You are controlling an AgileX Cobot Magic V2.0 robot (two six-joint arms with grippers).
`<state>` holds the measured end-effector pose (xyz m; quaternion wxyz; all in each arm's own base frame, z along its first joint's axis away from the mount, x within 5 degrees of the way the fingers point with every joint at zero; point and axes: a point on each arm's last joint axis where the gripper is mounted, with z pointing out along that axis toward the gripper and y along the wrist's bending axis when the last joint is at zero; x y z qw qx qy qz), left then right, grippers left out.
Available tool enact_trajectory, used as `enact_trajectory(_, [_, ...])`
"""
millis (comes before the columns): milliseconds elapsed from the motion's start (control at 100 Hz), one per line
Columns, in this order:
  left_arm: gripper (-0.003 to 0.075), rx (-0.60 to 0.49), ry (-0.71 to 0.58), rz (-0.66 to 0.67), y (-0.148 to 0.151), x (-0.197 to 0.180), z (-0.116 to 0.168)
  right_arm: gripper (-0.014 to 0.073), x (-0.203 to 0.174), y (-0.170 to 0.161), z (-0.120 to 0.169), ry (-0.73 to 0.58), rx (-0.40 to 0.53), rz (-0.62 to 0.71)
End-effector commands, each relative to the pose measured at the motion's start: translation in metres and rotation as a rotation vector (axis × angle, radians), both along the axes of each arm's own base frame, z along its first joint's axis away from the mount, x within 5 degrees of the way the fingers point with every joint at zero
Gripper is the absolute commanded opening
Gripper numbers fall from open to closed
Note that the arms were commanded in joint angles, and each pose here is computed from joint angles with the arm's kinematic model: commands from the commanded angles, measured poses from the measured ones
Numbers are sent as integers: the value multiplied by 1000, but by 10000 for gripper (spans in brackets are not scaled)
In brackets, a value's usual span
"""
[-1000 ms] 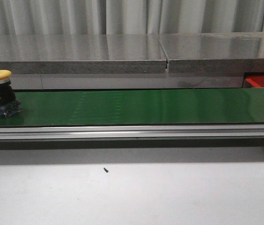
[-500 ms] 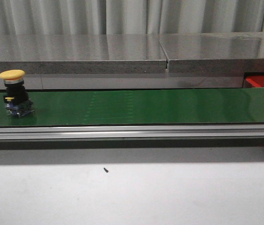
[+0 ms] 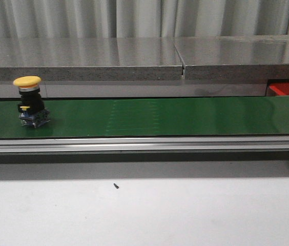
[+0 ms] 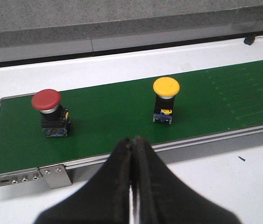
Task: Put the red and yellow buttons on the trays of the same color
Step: 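Lower the right gripper toward the yellow button arriving on the belt, then grasp the yellow button off the belt with the right gripper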
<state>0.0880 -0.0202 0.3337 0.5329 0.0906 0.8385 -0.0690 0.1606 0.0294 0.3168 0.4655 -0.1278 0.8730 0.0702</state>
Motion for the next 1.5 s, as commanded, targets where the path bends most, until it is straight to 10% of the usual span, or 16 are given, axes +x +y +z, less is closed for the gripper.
enact_trajectory(0, [-19, -37, -107, -1, 0, -8, 10, -59, 18, 7, 22, -65, -3, 29])
enact_trajectory(460, [-19, -41, -140, -1, 1, -16, 10, 612, 95, 84, 53, 58, -24, 307])
enact_trajectory(1010, [-19, -41, -140, -1, 1, -16, 10, 607, 160, 202, 7, 213, -242, 730])
enact_trajectory(1490, [-19, -43, -140, -1, 1, -16, 10, 607, 190, 248, -18, 126, -151, 761])
